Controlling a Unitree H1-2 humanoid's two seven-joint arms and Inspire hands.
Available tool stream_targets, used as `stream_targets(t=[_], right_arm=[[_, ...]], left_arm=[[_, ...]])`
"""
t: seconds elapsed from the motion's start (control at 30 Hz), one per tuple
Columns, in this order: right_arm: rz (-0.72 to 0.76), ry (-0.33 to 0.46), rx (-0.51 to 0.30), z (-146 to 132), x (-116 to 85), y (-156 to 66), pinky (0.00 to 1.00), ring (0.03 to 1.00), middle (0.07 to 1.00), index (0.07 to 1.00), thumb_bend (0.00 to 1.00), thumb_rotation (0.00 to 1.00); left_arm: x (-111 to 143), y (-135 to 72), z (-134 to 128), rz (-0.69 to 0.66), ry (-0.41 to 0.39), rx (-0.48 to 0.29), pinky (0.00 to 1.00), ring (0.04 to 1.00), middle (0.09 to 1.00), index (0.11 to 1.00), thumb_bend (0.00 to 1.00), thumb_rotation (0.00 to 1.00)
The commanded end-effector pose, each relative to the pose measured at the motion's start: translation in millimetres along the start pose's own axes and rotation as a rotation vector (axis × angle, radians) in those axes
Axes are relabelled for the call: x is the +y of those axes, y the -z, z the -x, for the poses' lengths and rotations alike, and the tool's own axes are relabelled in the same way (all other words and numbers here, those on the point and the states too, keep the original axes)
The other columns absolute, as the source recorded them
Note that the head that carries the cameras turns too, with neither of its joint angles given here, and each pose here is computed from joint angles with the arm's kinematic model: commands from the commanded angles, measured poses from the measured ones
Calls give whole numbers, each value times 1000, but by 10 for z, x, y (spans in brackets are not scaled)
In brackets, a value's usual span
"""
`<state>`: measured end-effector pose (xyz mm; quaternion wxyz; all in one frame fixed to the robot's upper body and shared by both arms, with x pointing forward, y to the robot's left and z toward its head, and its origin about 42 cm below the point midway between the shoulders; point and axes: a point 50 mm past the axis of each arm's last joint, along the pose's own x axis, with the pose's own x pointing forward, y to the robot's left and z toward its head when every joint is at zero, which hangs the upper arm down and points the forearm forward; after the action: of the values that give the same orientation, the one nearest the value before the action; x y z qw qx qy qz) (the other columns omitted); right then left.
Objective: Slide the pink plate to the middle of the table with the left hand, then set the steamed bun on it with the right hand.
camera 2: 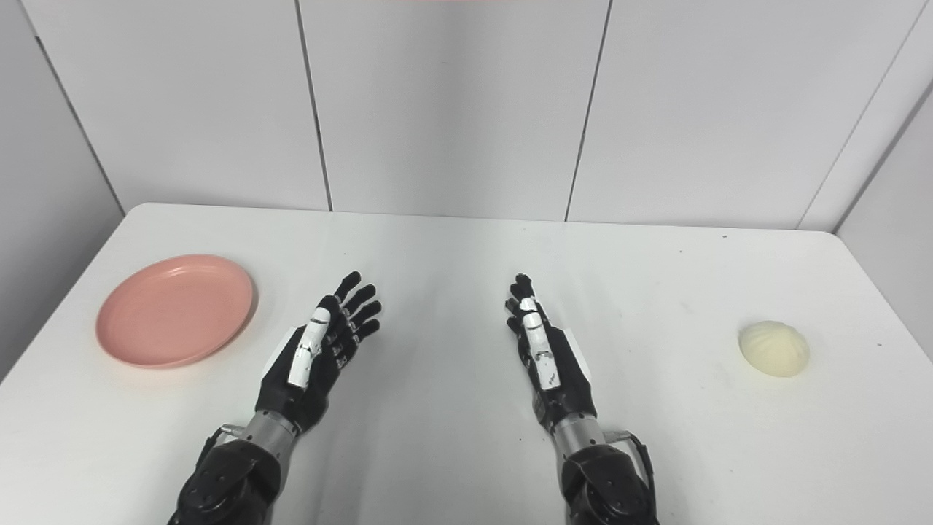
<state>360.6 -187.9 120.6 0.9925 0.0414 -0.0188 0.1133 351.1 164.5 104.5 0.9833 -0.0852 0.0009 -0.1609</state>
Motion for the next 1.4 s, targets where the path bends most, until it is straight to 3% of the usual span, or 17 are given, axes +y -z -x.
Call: stream_targets(t=[0.0, 1.37], right_arm=[[-6, 20, 85, 149, -79, 219, 1000, 1000, 1000, 1000, 212, 1000], [-9, 20, 89, 146, -84, 219, 1000, 1000, 1000, 1000, 217, 1000]], left_arm=[[75, 585, 368, 58, -59, 243, 933, 935, 953, 954, 452, 1000], [75, 580, 361, 59, -59, 246, 934, 934, 956, 956, 456, 1000]])
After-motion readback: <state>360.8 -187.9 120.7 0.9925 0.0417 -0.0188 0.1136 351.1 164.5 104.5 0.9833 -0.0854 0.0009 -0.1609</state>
